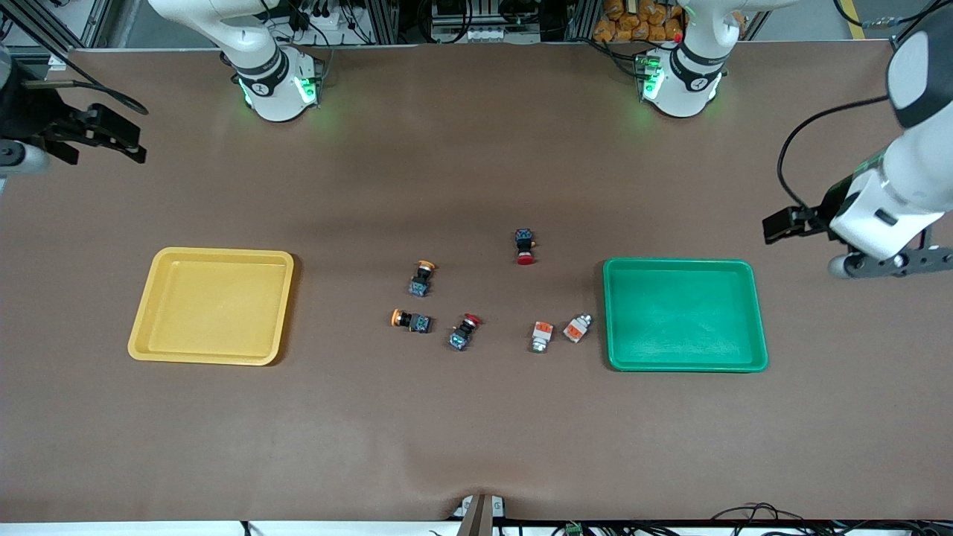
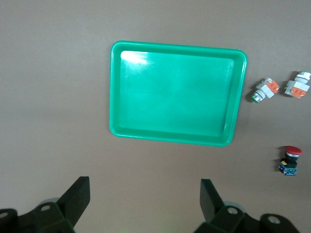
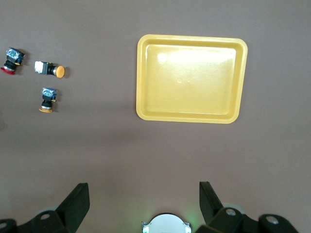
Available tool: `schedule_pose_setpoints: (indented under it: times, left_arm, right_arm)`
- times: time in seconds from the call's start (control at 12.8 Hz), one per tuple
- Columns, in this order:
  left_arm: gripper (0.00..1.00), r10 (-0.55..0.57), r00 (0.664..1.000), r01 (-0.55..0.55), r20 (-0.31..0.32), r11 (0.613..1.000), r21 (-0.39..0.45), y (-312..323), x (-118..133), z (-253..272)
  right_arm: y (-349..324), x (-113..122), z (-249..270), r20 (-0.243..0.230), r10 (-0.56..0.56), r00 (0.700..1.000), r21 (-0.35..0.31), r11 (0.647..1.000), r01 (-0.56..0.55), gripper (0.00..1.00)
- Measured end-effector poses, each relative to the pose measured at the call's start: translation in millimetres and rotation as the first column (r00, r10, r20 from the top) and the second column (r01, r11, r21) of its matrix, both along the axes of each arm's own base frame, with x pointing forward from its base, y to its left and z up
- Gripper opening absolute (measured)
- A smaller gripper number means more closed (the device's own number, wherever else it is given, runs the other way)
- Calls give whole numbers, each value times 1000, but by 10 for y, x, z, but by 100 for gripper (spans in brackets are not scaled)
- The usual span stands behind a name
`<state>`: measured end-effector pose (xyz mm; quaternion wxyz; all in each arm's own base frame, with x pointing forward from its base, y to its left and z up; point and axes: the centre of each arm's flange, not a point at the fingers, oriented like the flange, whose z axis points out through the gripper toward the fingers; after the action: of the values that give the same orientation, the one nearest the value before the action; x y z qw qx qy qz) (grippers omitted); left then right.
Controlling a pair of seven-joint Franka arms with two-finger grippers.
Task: Place green and yellow buttons in trays
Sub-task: 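Move the left gripper to the white buttons while the right gripper reaches the blue buttons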
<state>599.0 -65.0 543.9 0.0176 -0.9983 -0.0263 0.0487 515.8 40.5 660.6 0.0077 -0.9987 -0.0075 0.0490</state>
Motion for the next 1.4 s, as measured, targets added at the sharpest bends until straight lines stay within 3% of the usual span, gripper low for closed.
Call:
schedule_pose_setpoints:
  times: [0.39,0.94,1.4]
  left_arm:
    - [100,-17,999,17,-32,1000,-13,-122,328,-608]
    - [100,-129,990,132,60,990,-51,-955,712,-1655]
    - [100,-270,951,282,148,957,-68,-1799,703,-2303]
  right_arm:
    - [89,10,-42,-8,16,1000,-1,1000,-16,100]
    - [132,69,-156,-28,-9,1000,-7,1000,9,100]
    - [686,472,-743,-24,-12,1000,-23,1000,12,100]
